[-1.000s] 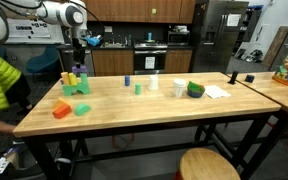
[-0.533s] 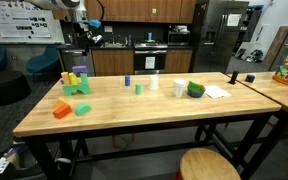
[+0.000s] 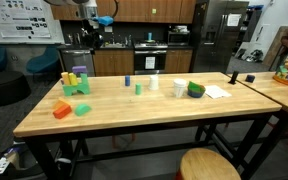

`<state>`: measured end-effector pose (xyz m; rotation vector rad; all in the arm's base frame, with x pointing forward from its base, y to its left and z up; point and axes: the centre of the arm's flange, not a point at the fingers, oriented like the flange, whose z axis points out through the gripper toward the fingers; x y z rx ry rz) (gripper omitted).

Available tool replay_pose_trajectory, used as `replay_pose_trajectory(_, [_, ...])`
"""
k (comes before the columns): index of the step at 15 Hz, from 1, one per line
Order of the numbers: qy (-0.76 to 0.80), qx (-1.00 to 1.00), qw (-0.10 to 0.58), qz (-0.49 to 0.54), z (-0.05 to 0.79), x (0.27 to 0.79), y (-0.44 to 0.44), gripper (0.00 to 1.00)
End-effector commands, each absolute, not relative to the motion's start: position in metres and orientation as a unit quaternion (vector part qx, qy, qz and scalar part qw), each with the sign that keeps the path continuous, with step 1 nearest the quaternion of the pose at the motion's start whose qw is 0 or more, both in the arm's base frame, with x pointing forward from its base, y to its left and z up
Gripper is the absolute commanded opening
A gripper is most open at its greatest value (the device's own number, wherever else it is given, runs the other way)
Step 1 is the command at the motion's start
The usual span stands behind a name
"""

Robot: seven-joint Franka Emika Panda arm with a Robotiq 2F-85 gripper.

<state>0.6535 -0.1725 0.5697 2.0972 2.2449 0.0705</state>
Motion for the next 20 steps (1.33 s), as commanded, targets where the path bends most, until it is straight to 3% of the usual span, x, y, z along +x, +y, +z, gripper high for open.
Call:
replay_pose_trajectory(1, [0.662,0.747,0.023,0.056,0.569,0.633,-0.216,1.00])
replay_pose_trajectory(6, [0.556,0.824,0.017,0.106,0.559,0.616,-0.238,1.00])
replay_pose_trajectory(13, [0.584,0.807,0.000,0.082,0.548,0.636,-0.245,1.00])
replay_pose_trajectory(20, [0.401,0.907,0.011,0.125,0.533,0.661,-0.242,1.00])
